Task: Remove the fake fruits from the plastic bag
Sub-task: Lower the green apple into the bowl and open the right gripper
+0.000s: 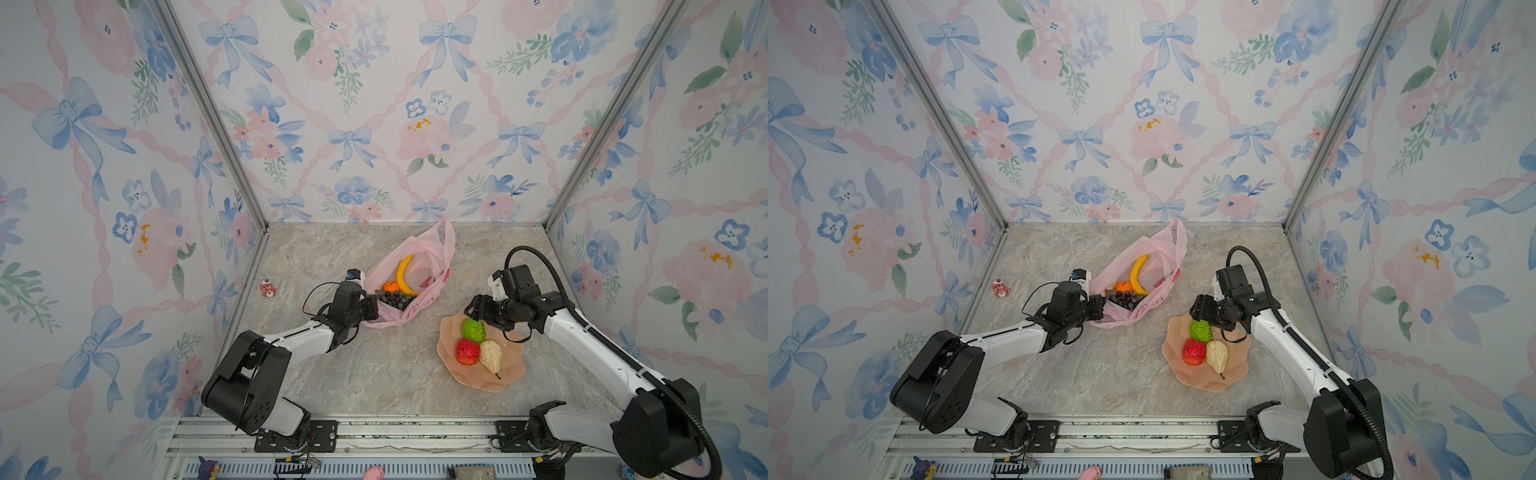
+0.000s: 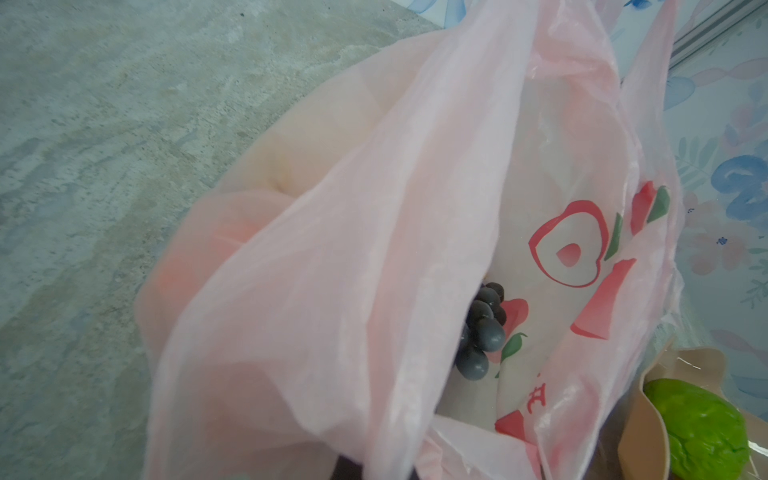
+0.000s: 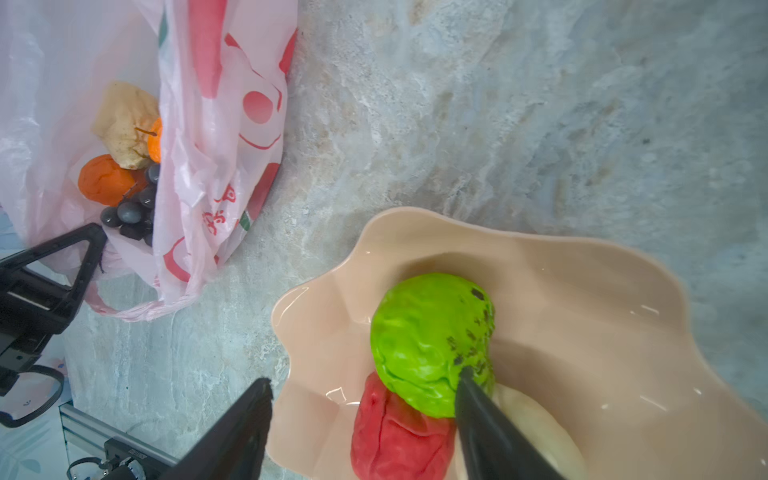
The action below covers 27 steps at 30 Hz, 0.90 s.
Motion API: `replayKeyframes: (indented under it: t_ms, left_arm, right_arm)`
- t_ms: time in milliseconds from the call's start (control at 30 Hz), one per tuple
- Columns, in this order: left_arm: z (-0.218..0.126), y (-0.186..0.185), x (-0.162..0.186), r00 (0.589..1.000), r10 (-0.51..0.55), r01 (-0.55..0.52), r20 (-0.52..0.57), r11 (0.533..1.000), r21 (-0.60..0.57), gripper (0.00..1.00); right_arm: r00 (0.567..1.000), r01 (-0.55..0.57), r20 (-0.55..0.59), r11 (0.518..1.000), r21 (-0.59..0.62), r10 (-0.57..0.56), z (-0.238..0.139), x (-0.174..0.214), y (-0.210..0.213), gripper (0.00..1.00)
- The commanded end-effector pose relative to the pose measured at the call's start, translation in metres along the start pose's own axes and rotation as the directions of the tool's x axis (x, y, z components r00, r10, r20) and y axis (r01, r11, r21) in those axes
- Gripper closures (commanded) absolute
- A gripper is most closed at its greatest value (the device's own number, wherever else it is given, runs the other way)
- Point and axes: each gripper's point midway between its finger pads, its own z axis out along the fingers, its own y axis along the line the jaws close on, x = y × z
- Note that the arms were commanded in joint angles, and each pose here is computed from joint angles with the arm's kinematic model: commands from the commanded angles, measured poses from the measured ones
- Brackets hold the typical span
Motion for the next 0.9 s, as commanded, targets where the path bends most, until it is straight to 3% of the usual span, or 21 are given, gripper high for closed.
replayKeyframes:
  t_ms: [0, 267, 867]
  left_arm:
    - [0.002, -0.001, 0.001, 1.000, 0.009, -0.009, -0.005, 1.000, -0.002, 1.00]
    - [-0.001, 0.001, 0.002, 1.000, 0.012, -0.012, 0.000, 1.000, -0.011, 1.00]
    - [0.003, 0.001, 0.002, 1.000, 0.011, -0.011, -0.010, 1.000, -0.007, 1.00]
  right_arm:
    - [0.999, 0.031, -0.027, 0.998, 0.053, -0.030, 0.007, 0.002, 0.000, 0.29]
    - [0.997, 0.030, -0.078, 0.994, 0.100, -0.022, 0.024, 0.013, -0.008, 0.30]
    - [0.993, 0.025, -0.119, 0.983, 0.184, -0.003, 0.010, 0.038, -0.032, 0.32]
